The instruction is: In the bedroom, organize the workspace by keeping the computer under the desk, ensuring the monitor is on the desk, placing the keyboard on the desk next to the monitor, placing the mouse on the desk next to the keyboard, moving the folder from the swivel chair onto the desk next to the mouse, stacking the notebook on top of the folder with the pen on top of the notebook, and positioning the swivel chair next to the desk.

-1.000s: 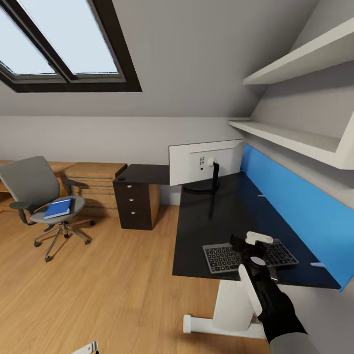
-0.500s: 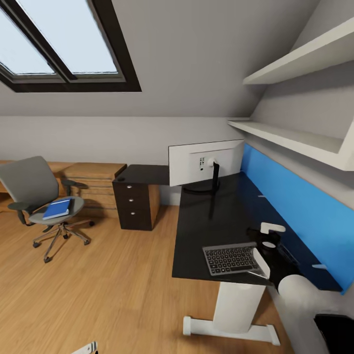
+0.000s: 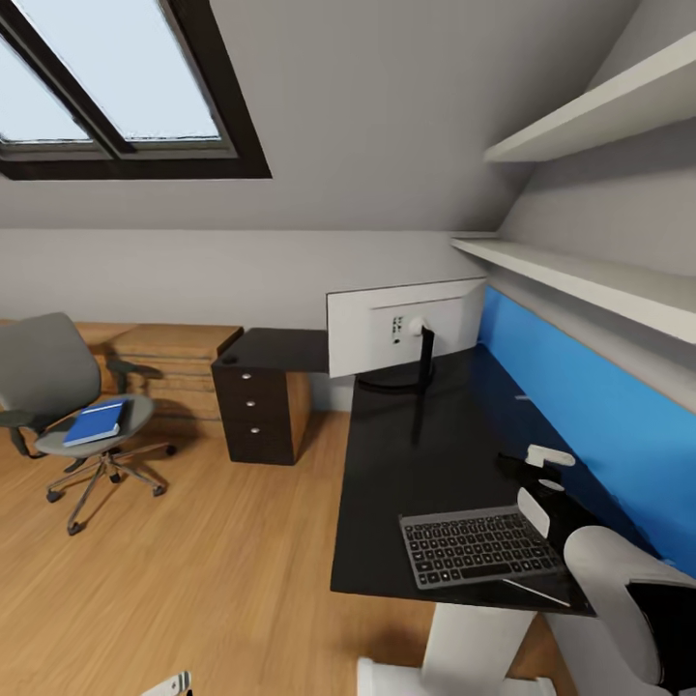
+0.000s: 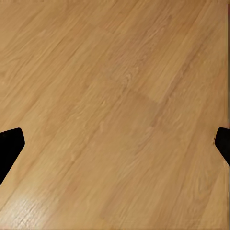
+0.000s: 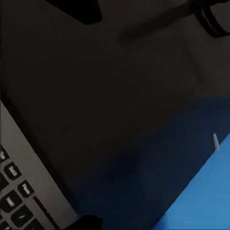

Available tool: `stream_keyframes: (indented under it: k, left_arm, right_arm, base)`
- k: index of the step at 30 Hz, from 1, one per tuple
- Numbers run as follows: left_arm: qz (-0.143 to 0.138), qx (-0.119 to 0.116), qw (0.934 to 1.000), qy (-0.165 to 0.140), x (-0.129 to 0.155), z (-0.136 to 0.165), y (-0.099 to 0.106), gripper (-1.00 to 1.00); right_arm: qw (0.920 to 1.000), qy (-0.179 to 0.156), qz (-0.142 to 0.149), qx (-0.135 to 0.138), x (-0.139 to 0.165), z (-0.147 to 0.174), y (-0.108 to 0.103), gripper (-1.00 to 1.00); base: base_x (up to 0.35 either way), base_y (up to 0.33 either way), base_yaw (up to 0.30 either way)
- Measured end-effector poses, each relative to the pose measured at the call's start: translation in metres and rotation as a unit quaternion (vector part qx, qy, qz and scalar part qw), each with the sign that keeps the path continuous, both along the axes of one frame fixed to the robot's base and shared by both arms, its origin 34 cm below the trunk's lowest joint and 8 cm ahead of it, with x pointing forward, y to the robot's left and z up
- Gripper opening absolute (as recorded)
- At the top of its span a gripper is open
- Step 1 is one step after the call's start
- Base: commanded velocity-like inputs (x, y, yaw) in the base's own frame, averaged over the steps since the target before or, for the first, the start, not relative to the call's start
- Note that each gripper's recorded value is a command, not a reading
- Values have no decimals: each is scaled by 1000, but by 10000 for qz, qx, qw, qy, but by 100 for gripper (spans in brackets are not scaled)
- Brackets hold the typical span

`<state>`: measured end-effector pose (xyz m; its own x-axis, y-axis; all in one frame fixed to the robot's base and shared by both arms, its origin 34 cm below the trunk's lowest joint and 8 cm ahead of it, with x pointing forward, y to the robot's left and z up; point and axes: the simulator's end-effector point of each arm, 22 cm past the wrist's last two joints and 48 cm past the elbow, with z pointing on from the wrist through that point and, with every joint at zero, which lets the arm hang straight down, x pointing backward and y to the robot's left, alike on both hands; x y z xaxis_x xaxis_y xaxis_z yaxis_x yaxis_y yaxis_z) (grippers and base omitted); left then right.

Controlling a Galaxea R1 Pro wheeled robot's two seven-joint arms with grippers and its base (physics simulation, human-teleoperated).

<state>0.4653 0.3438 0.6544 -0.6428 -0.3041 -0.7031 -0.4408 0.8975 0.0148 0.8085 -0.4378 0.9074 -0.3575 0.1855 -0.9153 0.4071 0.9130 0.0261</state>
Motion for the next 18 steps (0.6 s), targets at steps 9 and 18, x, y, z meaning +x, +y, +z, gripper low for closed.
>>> stream_keyframes:
  k: [9, 18]
  left_arm:
    - [32, 21, 9997, -233, 15, 15, 2, 100]
    - [57, 15, 9981, -621, 41, 31, 3, 100]
  right_arm:
    - [9974, 670, -251, 126, -21, -23, -28, 100]
    - [9914, 806, -1014, -204, -47, -24, -99, 100]
  base:
    - [111, -105, 0]
    - [1, -1, 0]
